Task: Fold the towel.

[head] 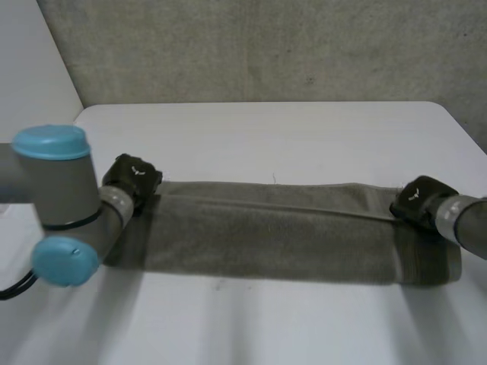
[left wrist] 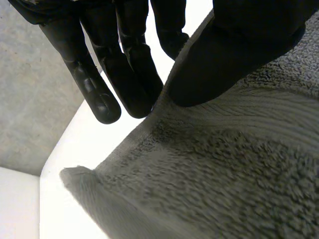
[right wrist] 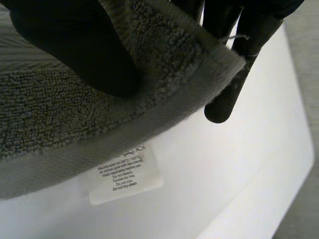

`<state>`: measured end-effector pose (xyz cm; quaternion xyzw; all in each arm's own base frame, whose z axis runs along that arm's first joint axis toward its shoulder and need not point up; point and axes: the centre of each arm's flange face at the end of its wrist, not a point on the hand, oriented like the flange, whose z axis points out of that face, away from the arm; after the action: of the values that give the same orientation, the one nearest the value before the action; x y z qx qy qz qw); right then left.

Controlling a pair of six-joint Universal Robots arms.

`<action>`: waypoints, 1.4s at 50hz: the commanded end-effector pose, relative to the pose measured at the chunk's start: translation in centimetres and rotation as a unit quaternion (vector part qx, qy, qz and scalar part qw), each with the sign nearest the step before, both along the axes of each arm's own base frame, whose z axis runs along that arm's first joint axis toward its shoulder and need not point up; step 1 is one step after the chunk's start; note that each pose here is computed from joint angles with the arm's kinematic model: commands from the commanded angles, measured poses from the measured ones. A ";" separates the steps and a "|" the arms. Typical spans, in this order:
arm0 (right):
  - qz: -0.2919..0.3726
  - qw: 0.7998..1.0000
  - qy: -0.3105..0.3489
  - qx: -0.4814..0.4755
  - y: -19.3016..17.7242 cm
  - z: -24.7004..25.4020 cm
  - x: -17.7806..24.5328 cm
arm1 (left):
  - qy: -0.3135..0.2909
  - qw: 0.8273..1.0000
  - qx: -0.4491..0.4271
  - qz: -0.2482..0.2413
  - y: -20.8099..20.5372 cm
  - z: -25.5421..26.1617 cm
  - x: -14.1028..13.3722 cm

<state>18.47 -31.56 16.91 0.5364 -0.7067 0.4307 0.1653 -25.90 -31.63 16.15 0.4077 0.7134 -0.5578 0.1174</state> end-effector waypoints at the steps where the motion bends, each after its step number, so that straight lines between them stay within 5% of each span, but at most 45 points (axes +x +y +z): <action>1: 0.012 0.996 -0.012 -0.087 -3.6 -1.8 1.8 | 0.008 1.000 -0.017 -0.005 -4.1 -2.5 -2.0; 21: -0.017 0.986 -0.061 -0.152 -7.1 -2.6 3.7 | 0.036 0.996 -0.086 -0.003 -7.0 -2.6 -3.6; 35: -0.073 0.980 -0.184 -0.035 -1.8 0.6 0.0 | 0.055 0.997 -0.059 0.016 -2.4 -0.2 -2.7; 43: -0.106 0.971 -0.210 0.041 -0.2 -1.4 -2.8 | 0.162 0.986 -0.023 0.041 0.2 1.8 -2.0; 49: -0.109 0.967 -0.225 0.054 -0.8 -3.4 -3.8 | 0.276 0.959 0.024 0.053 1.6 2.7 -1.8; 53: -0.114 0.966 -0.226 0.047 -1.4 -4.2 -4.3 | 0.319 0.945 0.059 0.044 2.5 2.5 -1.9; 63: -0.164 0.965 -0.204 -0.009 -3.3 -3.6 -7.5 | 0.321 0.944 0.062 0.045 3.0 2.5 -1.5; 70: -0.208 0.968 -0.114 -0.079 -4.8 -0.8 -12.7 | 0.325 0.943 0.054 0.043 3.5 3.4 -1.2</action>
<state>9.70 -35.37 14.23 0.3082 -0.7944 0.5090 0.1218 -27.41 -28.51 18.88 0.1799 0.7629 -0.6090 -0.1213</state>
